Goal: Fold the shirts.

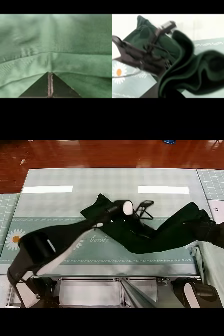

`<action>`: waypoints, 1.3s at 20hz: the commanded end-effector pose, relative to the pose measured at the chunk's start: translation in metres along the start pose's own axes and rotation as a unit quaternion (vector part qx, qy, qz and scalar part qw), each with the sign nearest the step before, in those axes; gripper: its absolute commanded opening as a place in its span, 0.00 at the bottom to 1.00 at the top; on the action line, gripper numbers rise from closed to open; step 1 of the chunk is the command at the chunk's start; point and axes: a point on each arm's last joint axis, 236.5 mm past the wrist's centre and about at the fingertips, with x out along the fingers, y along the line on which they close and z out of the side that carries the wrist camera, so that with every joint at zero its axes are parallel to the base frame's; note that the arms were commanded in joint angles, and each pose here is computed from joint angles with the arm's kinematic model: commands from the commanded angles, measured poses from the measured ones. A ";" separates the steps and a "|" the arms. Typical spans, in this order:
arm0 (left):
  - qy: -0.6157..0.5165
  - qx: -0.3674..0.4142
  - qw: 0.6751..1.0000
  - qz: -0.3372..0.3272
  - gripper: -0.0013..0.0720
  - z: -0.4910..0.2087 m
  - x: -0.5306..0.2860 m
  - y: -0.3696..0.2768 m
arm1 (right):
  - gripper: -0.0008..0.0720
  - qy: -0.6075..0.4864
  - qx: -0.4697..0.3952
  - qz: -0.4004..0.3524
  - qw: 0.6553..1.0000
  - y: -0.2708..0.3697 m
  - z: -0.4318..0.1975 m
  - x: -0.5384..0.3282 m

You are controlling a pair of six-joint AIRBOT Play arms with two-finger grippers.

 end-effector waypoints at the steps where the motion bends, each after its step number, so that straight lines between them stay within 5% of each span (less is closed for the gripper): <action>1: -0.053 -0.031 0.998 0.000 0.04 0.034 -0.072 0.028 | 0.04 0.006 0.005 0.030 1.000 0.012 0.001 0.004; 6: -0.201 -0.025 0.978 0.038 0.04 0.059 -0.254 0.091 | 0.04 0.043 0.003 0.142 0.989 0.054 0.016 0.041; 11: -0.300 -0.151 0.936 0.102 0.04 -0.044 -0.363 0.178 | 0.04 0.119 -0.039 0.182 0.975 0.105 0.023 0.133; 17: -0.399 -0.212 0.880 0.149 0.04 -0.155 -0.391 0.174 | 0.04 0.193 -0.051 0.188 0.962 0.148 0.022 0.278; 22: -0.415 -0.190 0.876 0.154 0.04 -0.172 -0.378 0.151 | 0.04 0.235 -0.013 0.186 0.954 0.154 0.002 0.347; 23: -0.412 -0.191 0.877 0.153 0.04 -0.172 -0.376 0.152 | 0.20 0.238 -0.010 0.184 0.954 0.154 -0.005 0.354; 24: -0.411 -0.194 0.878 0.152 0.04 -0.172 -0.375 0.154 | 0.57 0.247 -0.011 0.183 0.952 0.154 -0.013 0.358; 26: -0.413 -0.197 0.876 0.153 0.04 -0.170 -0.376 0.157 | 0.57 0.265 -0.018 0.186 0.946 0.156 -0.020 0.350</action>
